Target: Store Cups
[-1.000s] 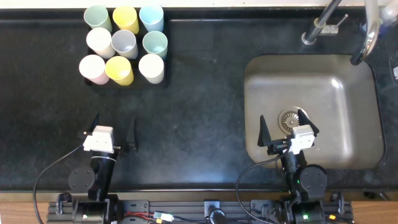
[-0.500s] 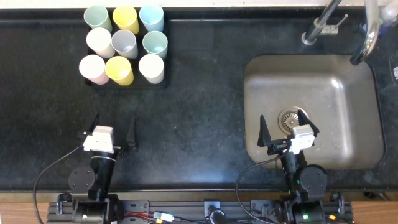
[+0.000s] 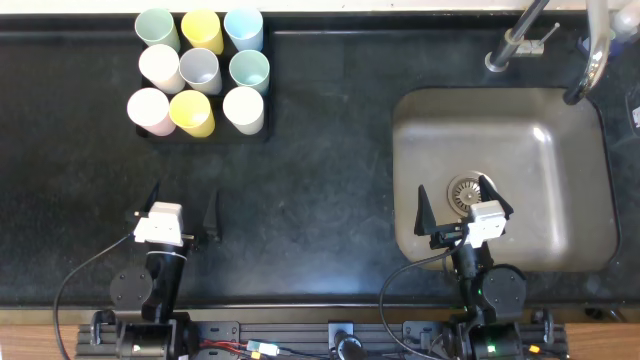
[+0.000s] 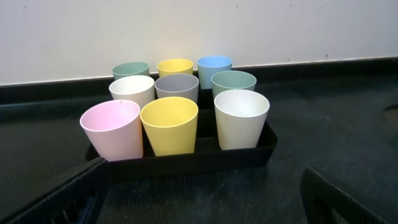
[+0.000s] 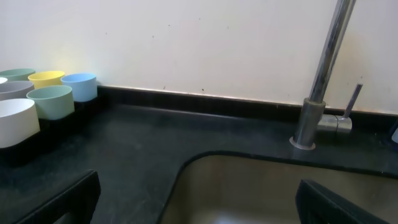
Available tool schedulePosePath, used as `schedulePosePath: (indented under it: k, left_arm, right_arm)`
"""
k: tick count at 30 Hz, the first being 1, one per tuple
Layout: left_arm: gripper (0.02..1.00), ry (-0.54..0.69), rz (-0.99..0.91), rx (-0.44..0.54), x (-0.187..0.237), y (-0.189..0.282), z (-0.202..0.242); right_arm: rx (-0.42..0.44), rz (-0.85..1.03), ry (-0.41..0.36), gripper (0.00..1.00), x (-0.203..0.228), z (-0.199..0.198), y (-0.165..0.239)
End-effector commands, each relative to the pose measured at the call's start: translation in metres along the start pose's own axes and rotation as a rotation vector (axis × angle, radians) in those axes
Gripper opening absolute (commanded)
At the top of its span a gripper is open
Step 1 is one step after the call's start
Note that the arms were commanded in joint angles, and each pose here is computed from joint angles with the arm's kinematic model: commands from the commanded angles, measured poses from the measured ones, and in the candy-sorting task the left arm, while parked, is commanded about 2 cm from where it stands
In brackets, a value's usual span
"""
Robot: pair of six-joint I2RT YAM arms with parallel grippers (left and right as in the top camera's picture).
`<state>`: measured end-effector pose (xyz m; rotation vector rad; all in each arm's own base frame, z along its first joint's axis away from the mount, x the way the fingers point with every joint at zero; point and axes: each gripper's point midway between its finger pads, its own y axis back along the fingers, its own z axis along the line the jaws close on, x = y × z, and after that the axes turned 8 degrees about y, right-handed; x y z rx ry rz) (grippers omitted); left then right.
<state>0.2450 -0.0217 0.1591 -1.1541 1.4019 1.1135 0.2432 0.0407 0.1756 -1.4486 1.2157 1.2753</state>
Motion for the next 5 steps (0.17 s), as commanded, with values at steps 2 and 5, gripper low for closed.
schedulePosePath:
  k: [2,5]
  left_arm:
    - [1.0,-0.016,-0.005,0.014,-0.0011,0.0005,-0.0026]
    - [1.0,-0.016,-0.005,0.014,-0.0011,0.0005,-0.0026]
  right_arm:
    - [0.0,-0.002,-0.007,0.998,0.0029,0.0009,-0.0002]
    - [0.0,-0.002,-0.007,0.996,0.0029,0.0009,-0.0002]
